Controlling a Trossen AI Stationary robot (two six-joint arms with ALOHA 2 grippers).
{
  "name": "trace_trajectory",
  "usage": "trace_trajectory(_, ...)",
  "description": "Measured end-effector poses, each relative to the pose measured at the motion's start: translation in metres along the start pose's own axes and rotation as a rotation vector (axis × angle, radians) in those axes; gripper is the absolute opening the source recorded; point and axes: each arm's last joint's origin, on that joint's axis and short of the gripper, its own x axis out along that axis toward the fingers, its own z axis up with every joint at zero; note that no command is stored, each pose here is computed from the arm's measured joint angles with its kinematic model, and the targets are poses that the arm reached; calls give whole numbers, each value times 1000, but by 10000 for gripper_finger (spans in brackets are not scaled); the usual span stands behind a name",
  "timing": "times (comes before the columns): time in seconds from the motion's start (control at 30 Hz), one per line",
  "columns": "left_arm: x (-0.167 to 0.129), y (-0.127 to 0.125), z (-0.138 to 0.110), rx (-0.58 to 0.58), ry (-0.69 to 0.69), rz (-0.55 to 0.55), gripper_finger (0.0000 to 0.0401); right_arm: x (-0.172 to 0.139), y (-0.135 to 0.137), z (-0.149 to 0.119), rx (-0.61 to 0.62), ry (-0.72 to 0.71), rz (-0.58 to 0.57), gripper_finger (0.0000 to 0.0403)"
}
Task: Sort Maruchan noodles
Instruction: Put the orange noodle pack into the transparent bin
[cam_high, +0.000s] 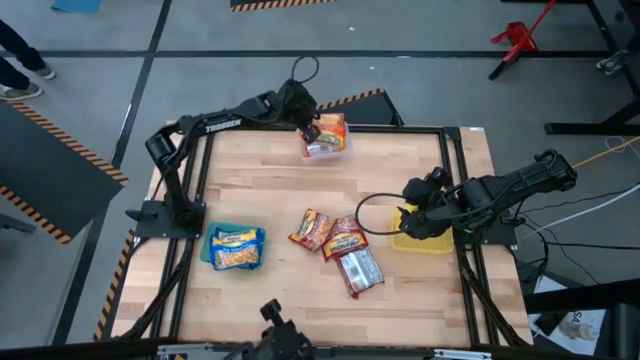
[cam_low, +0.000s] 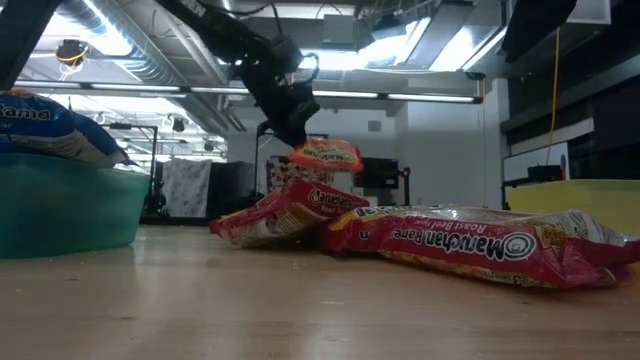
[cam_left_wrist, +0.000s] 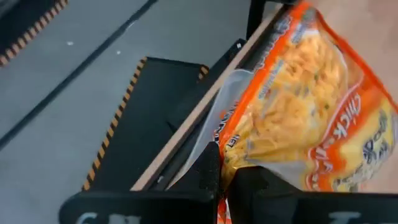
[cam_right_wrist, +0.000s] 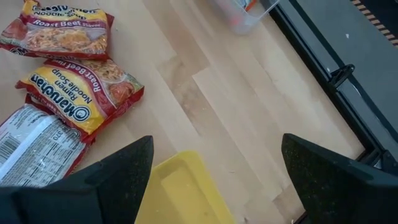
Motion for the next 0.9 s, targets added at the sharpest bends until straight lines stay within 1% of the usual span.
trace_trajectory(0.07, 7, 5, -5, -28, 30, -7, 1, 0, 0, 0, 1, 0, 0, 340)
trace_trajectory(0.37, 35, 5, -21, -64, 103, 3, 1, 0, 0, 0, 15, -2, -3, 340)
trace_trajectory(0.47, 40, 8, -24, -69, 115, 26, 1, 0, 0, 0, 16, -3, -4, 340)
trace_trajectory(0.57, 48, 10, -29, -103, 137, 41, 1, 0, 0, 0, 16, -3, -4, 340)
trace_trajectory(0.63, 48, 13, -31, -119, 154, 32, 1, 0, 0, 0, 16, -3, -4, 340)
trace_trajectory(0.73, 48, 13, -32, -117, 167, 52, 3, 0, 0, 0, 16, -3, -4, 340)
trace_trajectory(0.83, 48, 13, -33, -108, 176, 75, 24, 0, 0, 0, 17, -3, -4, 340)
trace_trajectory(0.9, 47, 13, -33, -90, 181, 60, 44, 0, 0, 0, 16, -3, -4, 340)
